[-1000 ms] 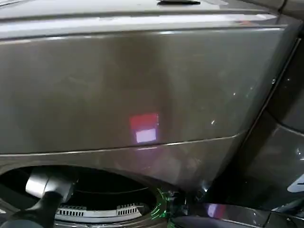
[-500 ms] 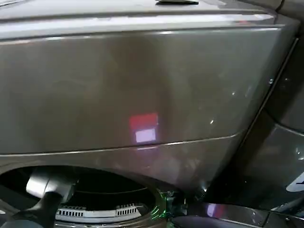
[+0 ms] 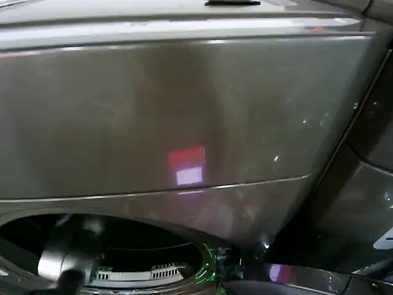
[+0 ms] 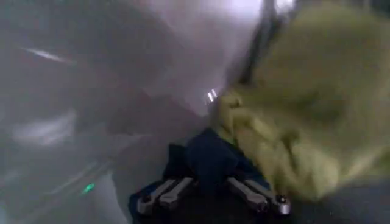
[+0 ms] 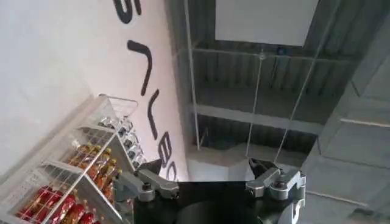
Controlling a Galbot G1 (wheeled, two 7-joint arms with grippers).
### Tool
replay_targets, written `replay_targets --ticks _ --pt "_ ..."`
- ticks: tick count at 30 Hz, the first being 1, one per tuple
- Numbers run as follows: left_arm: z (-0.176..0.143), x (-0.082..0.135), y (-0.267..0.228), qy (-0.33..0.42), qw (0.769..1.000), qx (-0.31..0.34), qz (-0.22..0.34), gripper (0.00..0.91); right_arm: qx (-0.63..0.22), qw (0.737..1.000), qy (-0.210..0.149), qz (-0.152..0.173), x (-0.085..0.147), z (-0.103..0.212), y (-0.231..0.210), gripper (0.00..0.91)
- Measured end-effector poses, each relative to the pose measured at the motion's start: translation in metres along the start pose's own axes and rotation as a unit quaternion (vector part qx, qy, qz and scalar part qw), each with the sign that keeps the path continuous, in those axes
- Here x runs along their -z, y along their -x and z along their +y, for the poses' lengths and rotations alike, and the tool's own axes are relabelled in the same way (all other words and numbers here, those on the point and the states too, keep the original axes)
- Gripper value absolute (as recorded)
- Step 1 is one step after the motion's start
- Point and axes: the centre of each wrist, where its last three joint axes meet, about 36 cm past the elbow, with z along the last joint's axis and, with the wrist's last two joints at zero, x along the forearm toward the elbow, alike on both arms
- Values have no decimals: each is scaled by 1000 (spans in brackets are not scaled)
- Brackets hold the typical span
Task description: Grasp the clothes from the dryer.
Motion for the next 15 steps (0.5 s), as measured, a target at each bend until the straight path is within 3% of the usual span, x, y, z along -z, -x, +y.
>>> replay_targets --ticks 8,15 --pt "-36 -20 -35 -118 985 54 -116 0 -3 1000 -5 0 0 1 2 907" --pt "-61 -36 -67 -202 948 112 -220 0 -1 1000 -9 -7 3 3 3 907"
